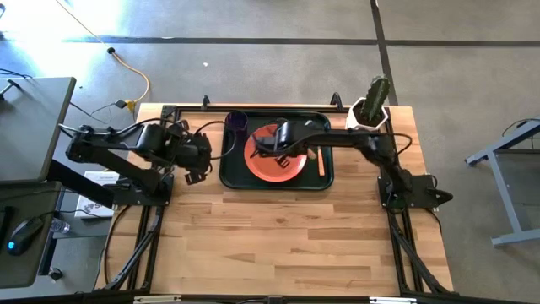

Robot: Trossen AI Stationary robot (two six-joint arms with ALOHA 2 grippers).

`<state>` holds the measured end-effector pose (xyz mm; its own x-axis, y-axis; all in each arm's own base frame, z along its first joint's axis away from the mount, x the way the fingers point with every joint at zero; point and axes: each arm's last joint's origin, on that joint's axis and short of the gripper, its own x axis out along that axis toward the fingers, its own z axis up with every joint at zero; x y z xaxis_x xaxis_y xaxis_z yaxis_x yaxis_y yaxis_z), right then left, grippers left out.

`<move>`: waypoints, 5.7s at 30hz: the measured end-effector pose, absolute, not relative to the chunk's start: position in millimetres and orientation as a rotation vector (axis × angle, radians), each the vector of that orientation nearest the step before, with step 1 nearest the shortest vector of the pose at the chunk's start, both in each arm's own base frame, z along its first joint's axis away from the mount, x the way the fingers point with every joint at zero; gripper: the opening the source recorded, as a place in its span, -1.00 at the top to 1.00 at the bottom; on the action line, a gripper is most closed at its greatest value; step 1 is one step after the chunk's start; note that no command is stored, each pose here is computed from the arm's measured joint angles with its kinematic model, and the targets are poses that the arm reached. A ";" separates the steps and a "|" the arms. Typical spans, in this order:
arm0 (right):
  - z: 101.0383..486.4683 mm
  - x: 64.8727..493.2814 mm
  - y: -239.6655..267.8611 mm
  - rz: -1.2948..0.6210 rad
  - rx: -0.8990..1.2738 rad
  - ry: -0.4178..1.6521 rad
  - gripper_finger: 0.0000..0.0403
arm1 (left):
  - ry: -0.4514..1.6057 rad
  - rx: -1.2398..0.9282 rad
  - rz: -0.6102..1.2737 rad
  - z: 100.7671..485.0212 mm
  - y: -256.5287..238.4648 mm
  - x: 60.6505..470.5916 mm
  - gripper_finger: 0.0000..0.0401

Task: Pick and place plate/cup/fork/spoon on tray
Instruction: Put the yellow spoon on the black serving tray to the left of the yellow fork, then return to Home Position

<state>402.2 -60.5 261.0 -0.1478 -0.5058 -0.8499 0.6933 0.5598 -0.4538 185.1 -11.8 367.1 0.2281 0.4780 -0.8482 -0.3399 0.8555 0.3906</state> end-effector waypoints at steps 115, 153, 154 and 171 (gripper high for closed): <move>149.6 300.3 -124.6 -1.121 1.122 1.087 0.55 | 1.196 0.037 0.706 368.3 23.7 189.2 0.28; 238.0 327.2 -110.4 -1.098 0.918 1.177 0.55 | 1.013 -0.058 0.608 391.1 15.7 156.3 0.28; 245.5 331.2 -107.3 -1.088 0.903 1.154 0.55 | 0.970 -0.073 0.597 395.0 14.6 151.4 0.28; 364.7 363.4 -61.7 -0.891 0.571 0.792 0.55 | 0.541 -0.160 0.454 375.5 3.9 98.4 0.28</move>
<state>363.4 -61.7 364.7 0.3872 -0.4583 -0.8000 0.8481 0.5173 0.1142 98.4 3.9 375.5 0.7613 0.3741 -0.5297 -0.4569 0.8890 -0.0288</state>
